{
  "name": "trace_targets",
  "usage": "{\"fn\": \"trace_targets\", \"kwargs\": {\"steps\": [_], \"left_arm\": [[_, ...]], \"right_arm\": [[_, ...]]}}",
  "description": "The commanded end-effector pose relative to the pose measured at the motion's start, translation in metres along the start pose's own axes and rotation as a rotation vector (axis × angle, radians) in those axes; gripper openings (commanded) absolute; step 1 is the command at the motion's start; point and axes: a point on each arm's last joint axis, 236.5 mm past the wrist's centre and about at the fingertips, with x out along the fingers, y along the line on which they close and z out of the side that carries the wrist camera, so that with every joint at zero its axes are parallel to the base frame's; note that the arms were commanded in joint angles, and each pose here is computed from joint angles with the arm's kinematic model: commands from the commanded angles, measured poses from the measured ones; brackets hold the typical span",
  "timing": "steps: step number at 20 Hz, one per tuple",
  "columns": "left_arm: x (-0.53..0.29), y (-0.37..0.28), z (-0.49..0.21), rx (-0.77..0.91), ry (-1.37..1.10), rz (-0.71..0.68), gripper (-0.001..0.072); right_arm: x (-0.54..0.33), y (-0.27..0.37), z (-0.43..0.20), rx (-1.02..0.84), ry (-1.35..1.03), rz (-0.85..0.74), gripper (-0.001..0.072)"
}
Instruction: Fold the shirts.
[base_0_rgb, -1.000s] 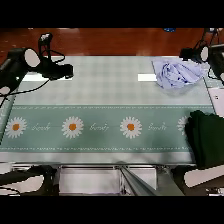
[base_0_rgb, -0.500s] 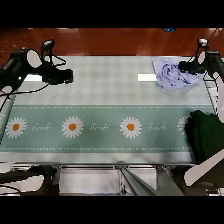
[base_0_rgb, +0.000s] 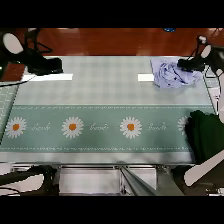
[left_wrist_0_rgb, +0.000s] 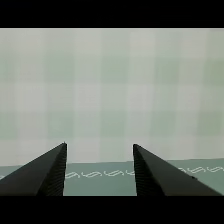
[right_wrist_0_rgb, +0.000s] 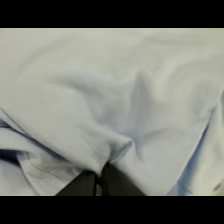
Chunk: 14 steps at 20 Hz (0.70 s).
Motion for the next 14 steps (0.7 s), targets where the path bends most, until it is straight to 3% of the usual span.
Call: {"fn": "trace_targets", "kwargs": {"steps": [1, 7, 14], "left_arm": [[-0.067, -0.005, 0.016, 0.024, -0.121, -0.034, 0.0506], [-0.119, -0.019, -0.057, 0.041, -0.167, -0.077, 0.0506], [-0.084, -0.021, -0.136, -0.050, -0.137, -0.155, 0.0506]], "right_arm": [[-0.081, 0.033, 0.059, -0.017, -0.175, 0.123, 0.0023], [-0.295, 0.086, 0.125, -0.112, -0.589, 0.325, 0.0023], [-0.512, 0.168, 0.094, -0.310, -0.957, 0.507, 0.0022]]}}
